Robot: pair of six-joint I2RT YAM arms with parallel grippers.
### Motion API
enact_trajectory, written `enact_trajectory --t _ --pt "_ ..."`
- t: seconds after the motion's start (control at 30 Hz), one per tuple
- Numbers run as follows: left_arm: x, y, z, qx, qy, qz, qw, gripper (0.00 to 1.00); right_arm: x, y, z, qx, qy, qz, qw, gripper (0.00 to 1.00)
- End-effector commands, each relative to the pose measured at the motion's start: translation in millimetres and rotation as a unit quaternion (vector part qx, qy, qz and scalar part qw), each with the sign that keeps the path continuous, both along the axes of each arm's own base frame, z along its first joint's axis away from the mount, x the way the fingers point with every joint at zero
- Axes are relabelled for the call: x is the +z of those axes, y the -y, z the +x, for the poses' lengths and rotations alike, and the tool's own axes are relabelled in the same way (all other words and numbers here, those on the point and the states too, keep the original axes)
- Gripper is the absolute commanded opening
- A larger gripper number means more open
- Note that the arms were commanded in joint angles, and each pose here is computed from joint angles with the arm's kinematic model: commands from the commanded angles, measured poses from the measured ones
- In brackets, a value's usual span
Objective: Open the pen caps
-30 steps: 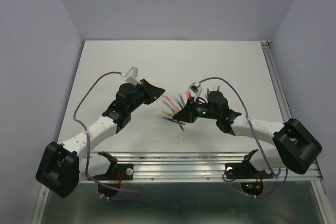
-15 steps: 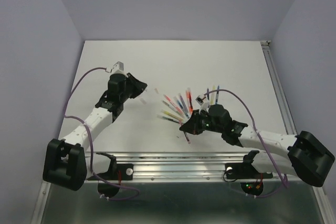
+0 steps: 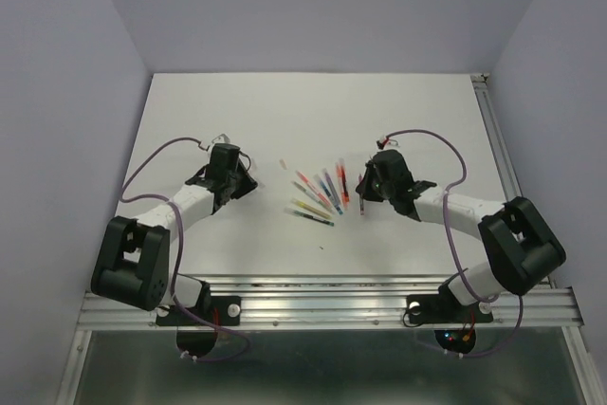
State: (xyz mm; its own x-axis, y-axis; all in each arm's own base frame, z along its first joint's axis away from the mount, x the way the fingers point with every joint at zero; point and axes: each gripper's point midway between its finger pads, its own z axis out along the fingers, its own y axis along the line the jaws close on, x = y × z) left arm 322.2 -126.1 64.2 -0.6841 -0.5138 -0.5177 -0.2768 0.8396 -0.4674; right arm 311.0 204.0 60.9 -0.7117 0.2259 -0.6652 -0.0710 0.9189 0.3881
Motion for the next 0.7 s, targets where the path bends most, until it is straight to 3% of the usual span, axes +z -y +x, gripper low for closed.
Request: enact_trajectory --t 0.0,0.27,0.67 --pt "-13 -17 -1 0.013 -0.013 0.049 0.999 0.13 22 13 41 -0.035 0.045 -0.053 0.997 0.01" --pt "-28 -14 1 0.005 -0.04 0.053 0.998 0.15 -1 25 69 -0.056 0.026 -0.105 0.992 0.05" --pt "-24 -7 0 -0.012 -0.037 0.042 0.998 0.45 -13 46 91 -0.092 0.028 -0.181 0.979 0.11"
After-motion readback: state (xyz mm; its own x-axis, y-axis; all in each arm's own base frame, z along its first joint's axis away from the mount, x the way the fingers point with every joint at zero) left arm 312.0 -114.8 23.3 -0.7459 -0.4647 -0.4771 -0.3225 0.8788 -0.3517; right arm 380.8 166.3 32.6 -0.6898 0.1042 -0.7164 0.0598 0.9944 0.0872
